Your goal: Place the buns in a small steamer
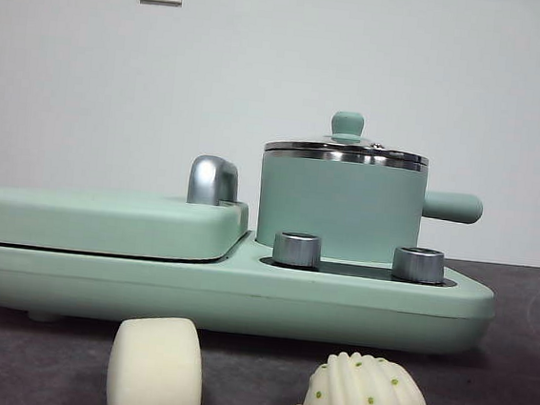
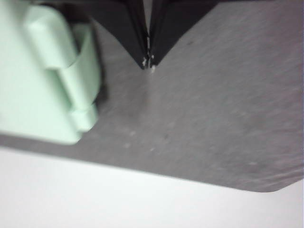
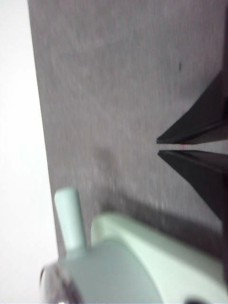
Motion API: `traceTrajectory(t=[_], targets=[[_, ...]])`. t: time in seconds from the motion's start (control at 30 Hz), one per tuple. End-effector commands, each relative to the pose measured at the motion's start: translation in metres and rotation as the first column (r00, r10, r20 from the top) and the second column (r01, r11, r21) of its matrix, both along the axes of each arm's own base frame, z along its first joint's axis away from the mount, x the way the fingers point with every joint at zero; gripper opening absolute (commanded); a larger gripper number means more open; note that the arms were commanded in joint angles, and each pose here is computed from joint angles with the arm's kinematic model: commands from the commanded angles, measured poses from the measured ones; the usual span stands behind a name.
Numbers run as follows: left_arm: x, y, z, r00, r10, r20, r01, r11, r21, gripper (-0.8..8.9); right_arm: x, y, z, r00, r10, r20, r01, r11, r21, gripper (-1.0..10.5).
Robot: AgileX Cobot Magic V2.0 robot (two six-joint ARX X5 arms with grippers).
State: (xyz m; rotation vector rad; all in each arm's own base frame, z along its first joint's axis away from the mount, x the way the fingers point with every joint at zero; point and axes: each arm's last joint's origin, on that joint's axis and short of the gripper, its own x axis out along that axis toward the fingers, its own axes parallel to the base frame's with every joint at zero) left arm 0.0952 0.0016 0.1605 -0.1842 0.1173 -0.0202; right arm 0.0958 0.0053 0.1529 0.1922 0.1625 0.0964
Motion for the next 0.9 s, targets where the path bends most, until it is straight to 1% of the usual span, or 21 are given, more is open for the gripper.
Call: traceTrajectory(t=[0.03,0.07,0.17,0.3,0.43,0.57,0.67,0.77,0.8,0.87,0.9], targets=[[0.001,-0.002,-0.002,0.998,-0.059,-0.002,0.059,0.996,-0.065,0.07,-0.001,0.003,0.006,0.997,0.077,0.017,-0.078,0.993,0.09,0.1],[0.0,-0.003,-0.001,0.998,-0.069,-0.008,0.068,0.994,-0.087,0.08,-0.002,0.004,0.01,0.995,0.097,0.025,-0.099,0.989,0.111,0.1],[-0.001,-0.005,0.006,0.996,-0.087,-0.022,0.083,0.987,-0.139,0.09,-0.005,0.005,0.025,0.993,0.108,0.053,-0.115,0.979,0.167,0.1],[-0.001,-0.009,0.026,0.989,-0.146,-0.007,0.143,0.976,-0.162,0.09,-0.014,0.006,0.051,0.987,0.132,0.088,-0.147,0.973,0.18,0.1],[0.0,-0.013,0.052,0.982,-0.19,-0.002,0.187,0.968,-0.165,0.09,-0.022,0.007,0.077,0.986,0.157,0.065,-0.166,0.968,0.186,0.1],[0.002,-0.018,0.085,0.965,-0.259,-0.039,0.249,0.955,-0.161,0.09,-0.029,0.008,0.105,0.971,0.238,0.013,-0.236,0.953,0.19,0.1],[0.007,-0.022,0.112,0.938,-0.338,-0.078,0.324,0.934,-0.15,0.09,-0.031,0.01,0.124,0.95,0.309,-0.033,-0.298,0.936,0.184,0.1],[0.014,-0.027,0.138,0.898,-0.426,-0.112,0.411,0.902,-0.134,0.09,-0.03,0.012,0.142,0.924,0.377,-0.063,-0.363,0.917,0.165,0.1],[0.017,-0.029,0.147,0.88,-0.457,-0.128,0.442,0.888,-0.129,0.09,-0.029,0.013,0.149,0.91,0.407,-0.071,-0.394,0.906,0.154,0.1],[0.021,-0.032,0.161,0.857,-0.494,-0.149,0.479,0.869,-0.125,0.09,-0.027,0.015,0.16,0.884,0.461,-0.08,-0.449,0.884,0.133,0.1],[0.024,-0.033,0.17,0.84,-0.518,-0.161,0.504,0.855,-0.122,0.09,-0.026,0.016,0.167,0.86,0.503,-0.084,-0.492,0.862,0.12,0.1]])
